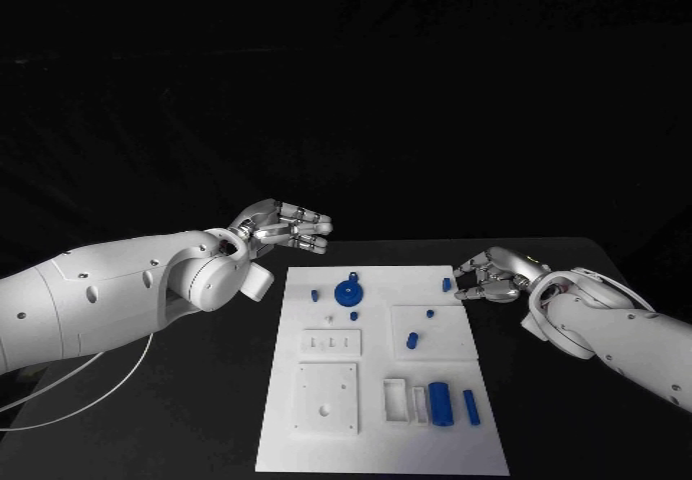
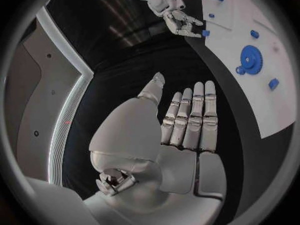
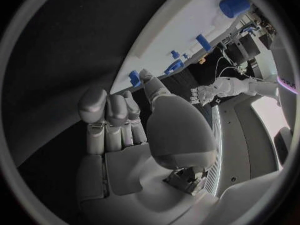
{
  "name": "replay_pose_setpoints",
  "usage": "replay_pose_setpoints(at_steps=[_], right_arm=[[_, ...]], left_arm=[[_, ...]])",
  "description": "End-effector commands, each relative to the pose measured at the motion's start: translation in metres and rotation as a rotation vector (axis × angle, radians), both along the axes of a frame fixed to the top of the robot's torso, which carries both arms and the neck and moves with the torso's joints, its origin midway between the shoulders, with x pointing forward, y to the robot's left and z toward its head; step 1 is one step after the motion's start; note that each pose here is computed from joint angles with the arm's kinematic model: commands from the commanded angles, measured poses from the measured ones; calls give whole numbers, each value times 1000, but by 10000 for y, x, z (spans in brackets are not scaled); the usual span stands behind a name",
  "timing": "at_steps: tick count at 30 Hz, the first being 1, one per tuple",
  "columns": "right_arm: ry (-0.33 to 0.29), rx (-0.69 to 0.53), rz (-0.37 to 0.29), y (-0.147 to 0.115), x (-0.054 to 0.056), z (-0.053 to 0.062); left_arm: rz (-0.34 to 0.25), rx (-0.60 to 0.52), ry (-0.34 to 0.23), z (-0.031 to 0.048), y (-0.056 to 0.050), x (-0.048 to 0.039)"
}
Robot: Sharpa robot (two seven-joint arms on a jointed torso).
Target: Assemble the parts on the task board
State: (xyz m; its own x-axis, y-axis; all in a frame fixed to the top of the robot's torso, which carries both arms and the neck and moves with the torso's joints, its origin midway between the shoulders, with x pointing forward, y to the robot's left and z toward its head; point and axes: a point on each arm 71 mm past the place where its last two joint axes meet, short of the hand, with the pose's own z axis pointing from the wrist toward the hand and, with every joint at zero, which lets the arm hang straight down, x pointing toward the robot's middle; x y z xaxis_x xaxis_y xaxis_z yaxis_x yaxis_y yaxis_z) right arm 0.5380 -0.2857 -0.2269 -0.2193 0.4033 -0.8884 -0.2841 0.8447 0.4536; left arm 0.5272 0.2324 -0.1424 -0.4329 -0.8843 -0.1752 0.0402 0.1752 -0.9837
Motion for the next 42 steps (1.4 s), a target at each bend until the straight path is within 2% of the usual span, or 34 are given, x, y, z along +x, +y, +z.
replay_pose_setpoints(at_steps=[1,9,18,42], right_arm=[[31,39,18,24,2,-36],[53,51,-6,47,23,-137],[47,53,-40,57,50,-204],[74,59,-41,184,80,-277]], left_arm=[[-20,-5,-9,10,-20,-6],[-22,-5,-8,9,-23,-11],[-24,-4,-7,8,-29,-11],[-28,-1,-2,-4,-41,-5]])
